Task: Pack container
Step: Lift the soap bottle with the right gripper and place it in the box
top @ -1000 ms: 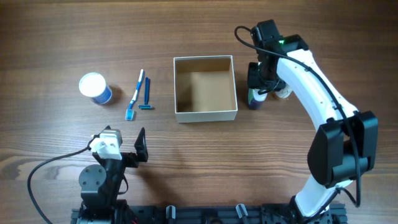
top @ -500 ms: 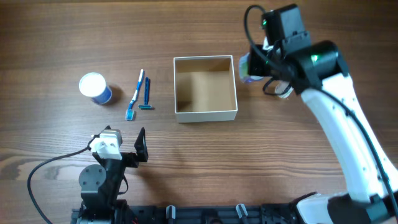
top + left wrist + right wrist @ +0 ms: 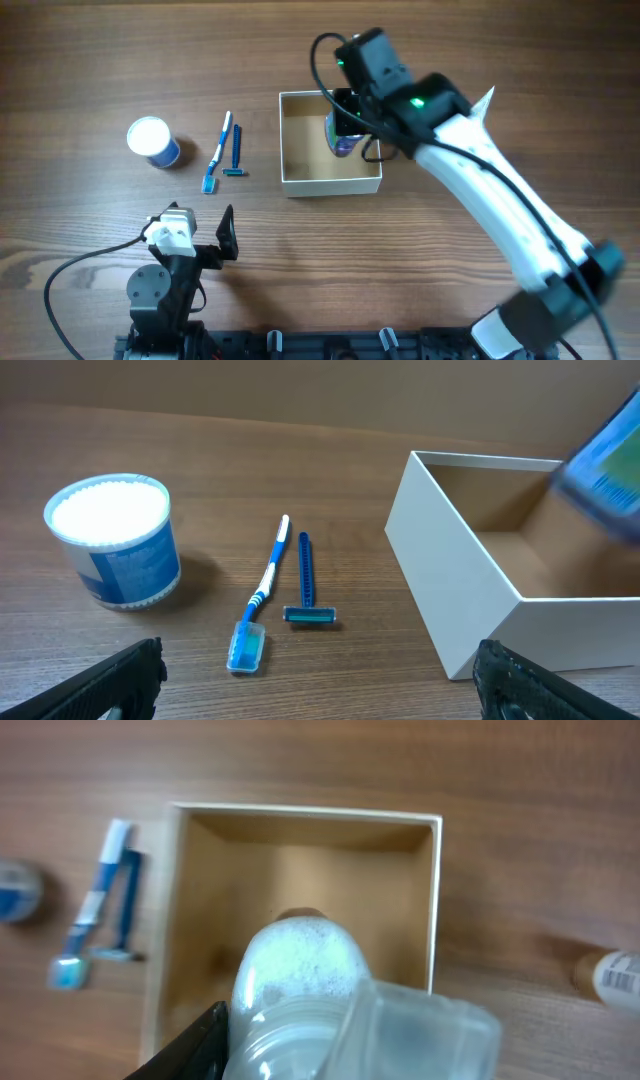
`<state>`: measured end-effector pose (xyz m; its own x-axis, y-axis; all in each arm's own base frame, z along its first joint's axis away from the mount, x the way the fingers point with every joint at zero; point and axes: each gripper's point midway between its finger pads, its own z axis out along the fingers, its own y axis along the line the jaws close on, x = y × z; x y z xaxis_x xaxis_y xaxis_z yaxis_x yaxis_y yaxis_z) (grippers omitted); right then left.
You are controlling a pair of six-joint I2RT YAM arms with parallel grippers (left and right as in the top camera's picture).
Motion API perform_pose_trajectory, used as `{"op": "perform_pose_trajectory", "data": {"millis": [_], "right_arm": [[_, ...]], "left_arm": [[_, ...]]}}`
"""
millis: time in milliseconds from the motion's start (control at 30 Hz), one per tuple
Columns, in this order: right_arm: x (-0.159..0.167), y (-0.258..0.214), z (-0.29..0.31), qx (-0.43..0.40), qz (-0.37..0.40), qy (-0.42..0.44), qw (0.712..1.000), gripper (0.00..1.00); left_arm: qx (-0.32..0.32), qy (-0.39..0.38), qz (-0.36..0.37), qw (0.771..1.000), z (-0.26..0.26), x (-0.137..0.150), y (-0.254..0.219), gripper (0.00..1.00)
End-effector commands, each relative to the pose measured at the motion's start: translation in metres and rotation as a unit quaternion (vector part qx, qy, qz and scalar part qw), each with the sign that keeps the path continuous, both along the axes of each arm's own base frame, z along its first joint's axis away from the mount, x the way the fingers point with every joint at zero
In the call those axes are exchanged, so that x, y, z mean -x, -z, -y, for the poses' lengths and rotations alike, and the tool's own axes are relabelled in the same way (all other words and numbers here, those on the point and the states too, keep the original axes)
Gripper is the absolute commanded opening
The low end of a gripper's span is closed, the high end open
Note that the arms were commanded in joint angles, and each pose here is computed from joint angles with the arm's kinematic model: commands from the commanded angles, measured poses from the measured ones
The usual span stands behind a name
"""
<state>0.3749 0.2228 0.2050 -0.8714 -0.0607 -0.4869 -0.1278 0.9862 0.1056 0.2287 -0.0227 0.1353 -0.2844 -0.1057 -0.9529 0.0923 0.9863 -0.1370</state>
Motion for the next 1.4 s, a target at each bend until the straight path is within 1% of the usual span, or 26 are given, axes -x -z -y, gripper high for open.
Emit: {"op": "perform_pose_trajectory", "data": {"millis": [0, 167, 333, 367, 400, 433, 467, 500, 533, 600, 633, 667, 733, 833, 1000, 1100, 1167, 1233, 1367], "right_arm": [[-0.028, 0.028, 0.008, 0.023, -0.005, 0.039, 0.999, 0.18], [-0.048, 0.067, 0.013, 0.037, -0.025, 0.052, 0.998, 0.17], [-0.06, 0.085, 0.023, 0.039, -0.035, 0.074, 0.996, 0.18], [-0.062, 0.087, 0.025, 0.038, -0.036, 0.079, 0.995, 0.24], [-0.063, 0.087, 0.028, 0.037, -0.036, 0.082, 0.995, 0.38], [-0.064, 0.087, 0.028, 0.034, -0.036, 0.081, 0.995, 0.48], [-0.065, 0.086, 0.026, 0.034, -0.034, 0.07, 0.996, 0.57], [-0.066, 0.086, 0.021, 0.031, -0.033, 0.047, 0.998, 0.63], [-0.066, 0.084, 0.018, 0.029, -0.032, 0.029, 0.999, 0.73], [-0.065, 0.075, 0.018, 0.031, -0.024, 0.023, 0.999, 0.89], [-0.064, 0.068, 0.018, 0.028, -0.019, 0.023, 0.999, 0.96], [-0.064, 0.059, 0.018, 0.023, -0.011, 0.024, 0.999, 1.0], [-0.062, 0.038, 0.019, 0.013, 0.005, 0.026, 1.0, 1.0], [-0.053, -0.007, 0.025, -0.004, 0.04, 0.027, 0.999, 0.99], [-0.023, -0.083, 0.054, -0.033, 0.094, 0.043, 0.994, 1.0], [-0.007, -0.114, 0.095, -0.031, 0.121, 0.083, 0.989, 0.92], [-0.003, -0.121, 0.123, -0.022, 0.125, 0.12, 0.985, 0.88], [0.0, -0.118, 0.157, -0.009, 0.114, 0.176, 0.978, 0.87], [0.002, -0.086, 0.211, 0.004, 0.052, 0.257, 0.965, 0.86]], "left_arm": [[-0.005, 0.001, 0.005, 1.0, 0.0, 0.0, -0.001, 1.0], [-0.005, 0.002, 0.005, 1.0, 0.0, 0.0, -0.001, 1.0], [-0.005, 0.001, 0.005, 1.0, 0.0, 0.0, -0.001, 1.0], [-0.005, 0.001, 0.005, 1.0, 0.0, 0.0, -0.001, 1.0], [-0.005, 0.001, 0.005, 1.0, 0.0, 0.0, -0.001, 1.0], [-0.005, 0.001, 0.005, 1.0, 0.0, 0.0, -0.001, 1.0], [-0.005, 0.001, 0.005, 1.0, 0.0, 0.0, -0.001, 1.0], [-0.005, 0.001, 0.005, 1.0, 0.0, 0.0, -0.001, 1.0], [-0.005, 0.001, 0.005, 1.0, 0.0, 0.0, -0.001, 1.0], [-0.005, 0.002, 0.005, 1.0, 0.0, 0.0, -0.001, 1.0], [-0.005, 0.001, 0.005, 1.0, 0.0, 0.0, -0.001, 1.0], [-0.005, 0.001, 0.005, 1.0, 0.0, 0.0, -0.001, 1.0], [-0.005, 0.001, 0.005, 1.0, 0.0, 0.0, -0.001, 1.0], [-0.005, 0.001, 0.005, 1.0, 0.0, 0.0, -0.001, 1.0], [-0.005, 0.002, 0.005, 1.0, 0.0, 0.0, -0.001, 1.0], [-0.005, 0.001, 0.005, 1.0, 0.0, 0.0, -0.001, 1.0], [-0.005, 0.001, 0.005, 1.0, 0.0, 0.0, -0.001, 1.0], [-0.005, 0.001, 0.005, 1.0, 0.0, 0.0, -0.001, 1.0], [-0.005, 0.001, 0.005, 1.0, 0.0, 0.0, -0.001, 1.0]]}}
